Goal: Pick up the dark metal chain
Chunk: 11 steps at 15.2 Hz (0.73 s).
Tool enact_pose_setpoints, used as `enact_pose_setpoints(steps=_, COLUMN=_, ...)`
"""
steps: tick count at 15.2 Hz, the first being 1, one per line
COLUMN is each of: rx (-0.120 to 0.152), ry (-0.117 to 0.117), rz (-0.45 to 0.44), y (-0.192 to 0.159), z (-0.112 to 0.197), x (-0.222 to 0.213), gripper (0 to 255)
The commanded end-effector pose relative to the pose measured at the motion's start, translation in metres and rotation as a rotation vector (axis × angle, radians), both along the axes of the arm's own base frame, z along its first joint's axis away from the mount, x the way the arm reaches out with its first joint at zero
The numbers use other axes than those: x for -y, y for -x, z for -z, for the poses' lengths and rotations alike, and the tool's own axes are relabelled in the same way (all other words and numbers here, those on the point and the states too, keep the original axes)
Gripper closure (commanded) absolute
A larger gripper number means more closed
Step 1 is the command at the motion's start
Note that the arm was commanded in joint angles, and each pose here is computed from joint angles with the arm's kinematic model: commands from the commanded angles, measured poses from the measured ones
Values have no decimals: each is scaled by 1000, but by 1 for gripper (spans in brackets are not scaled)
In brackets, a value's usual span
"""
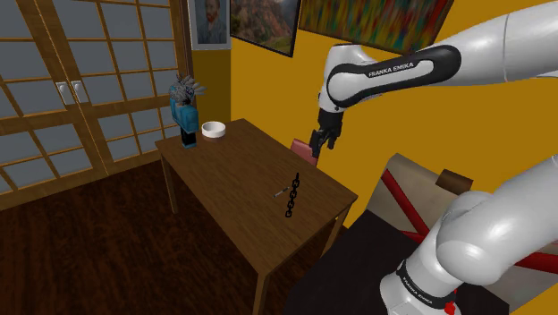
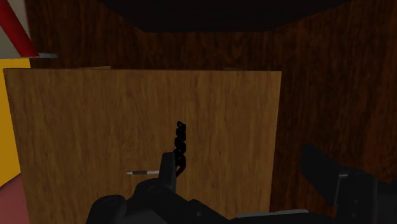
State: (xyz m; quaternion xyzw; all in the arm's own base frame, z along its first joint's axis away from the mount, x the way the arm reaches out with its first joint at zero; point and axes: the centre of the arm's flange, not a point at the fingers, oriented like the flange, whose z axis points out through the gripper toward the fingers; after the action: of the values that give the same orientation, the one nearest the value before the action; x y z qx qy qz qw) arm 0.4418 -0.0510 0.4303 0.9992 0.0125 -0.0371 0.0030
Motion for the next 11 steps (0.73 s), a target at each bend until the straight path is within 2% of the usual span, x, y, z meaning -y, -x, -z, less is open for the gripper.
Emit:
enact_pose_setpoints(steps=1, rx=-13, ry=4, rz=-13, y=-13, z=22, x=5, gripper=0)
enact_pose_setpoints(steps=11, rx=-79, ry=23, rz=-76, y=-86, z=137, x=25, gripper=0)
